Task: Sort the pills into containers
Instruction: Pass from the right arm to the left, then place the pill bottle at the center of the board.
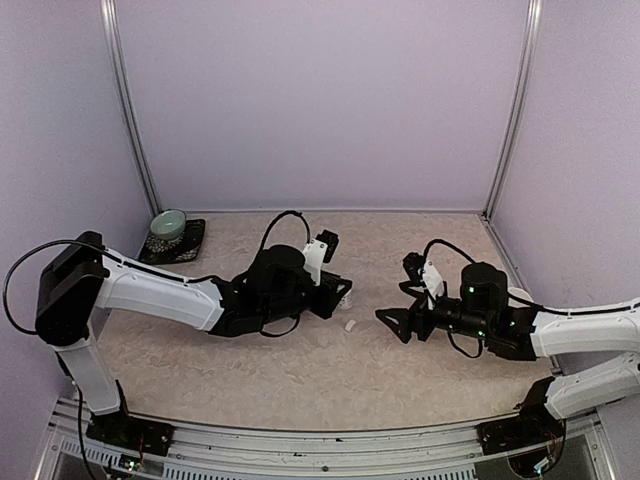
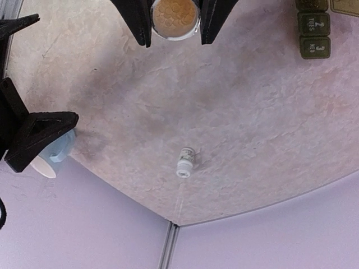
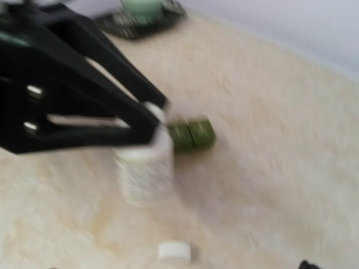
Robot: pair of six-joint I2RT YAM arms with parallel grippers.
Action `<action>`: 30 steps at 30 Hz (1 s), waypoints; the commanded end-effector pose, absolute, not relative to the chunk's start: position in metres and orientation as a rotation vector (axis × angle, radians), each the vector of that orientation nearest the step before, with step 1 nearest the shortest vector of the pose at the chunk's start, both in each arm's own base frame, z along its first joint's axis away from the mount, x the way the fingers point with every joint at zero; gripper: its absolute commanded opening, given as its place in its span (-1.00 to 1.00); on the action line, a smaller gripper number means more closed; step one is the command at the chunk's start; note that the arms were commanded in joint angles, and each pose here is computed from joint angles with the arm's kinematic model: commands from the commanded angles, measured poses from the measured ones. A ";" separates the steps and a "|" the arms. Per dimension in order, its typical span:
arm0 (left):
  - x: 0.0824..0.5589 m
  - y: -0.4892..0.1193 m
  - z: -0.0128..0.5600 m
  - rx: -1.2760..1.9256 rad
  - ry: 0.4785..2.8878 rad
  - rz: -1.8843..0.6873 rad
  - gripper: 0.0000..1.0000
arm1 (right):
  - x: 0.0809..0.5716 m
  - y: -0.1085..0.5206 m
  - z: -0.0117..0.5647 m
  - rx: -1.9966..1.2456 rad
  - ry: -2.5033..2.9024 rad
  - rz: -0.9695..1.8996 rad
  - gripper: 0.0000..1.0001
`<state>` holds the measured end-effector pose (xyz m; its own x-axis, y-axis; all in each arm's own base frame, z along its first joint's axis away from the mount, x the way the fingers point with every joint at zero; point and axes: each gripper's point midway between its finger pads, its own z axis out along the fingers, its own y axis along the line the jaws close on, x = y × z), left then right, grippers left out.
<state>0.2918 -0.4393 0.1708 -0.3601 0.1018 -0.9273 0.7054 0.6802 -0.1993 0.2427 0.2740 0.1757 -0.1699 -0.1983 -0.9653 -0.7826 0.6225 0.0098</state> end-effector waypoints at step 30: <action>0.289 -0.391 0.062 0.567 2.060 -0.478 -0.67 | 0.291 0.336 0.074 -0.880 1.782 0.682 0.42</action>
<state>0.2924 -0.3936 0.0703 -0.4713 0.2151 -0.8553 0.5761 0.8094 -0.1140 0.2761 0.3290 0.0563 -0.3266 -0.3090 -0.8932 -0.8128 0.5742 0.0985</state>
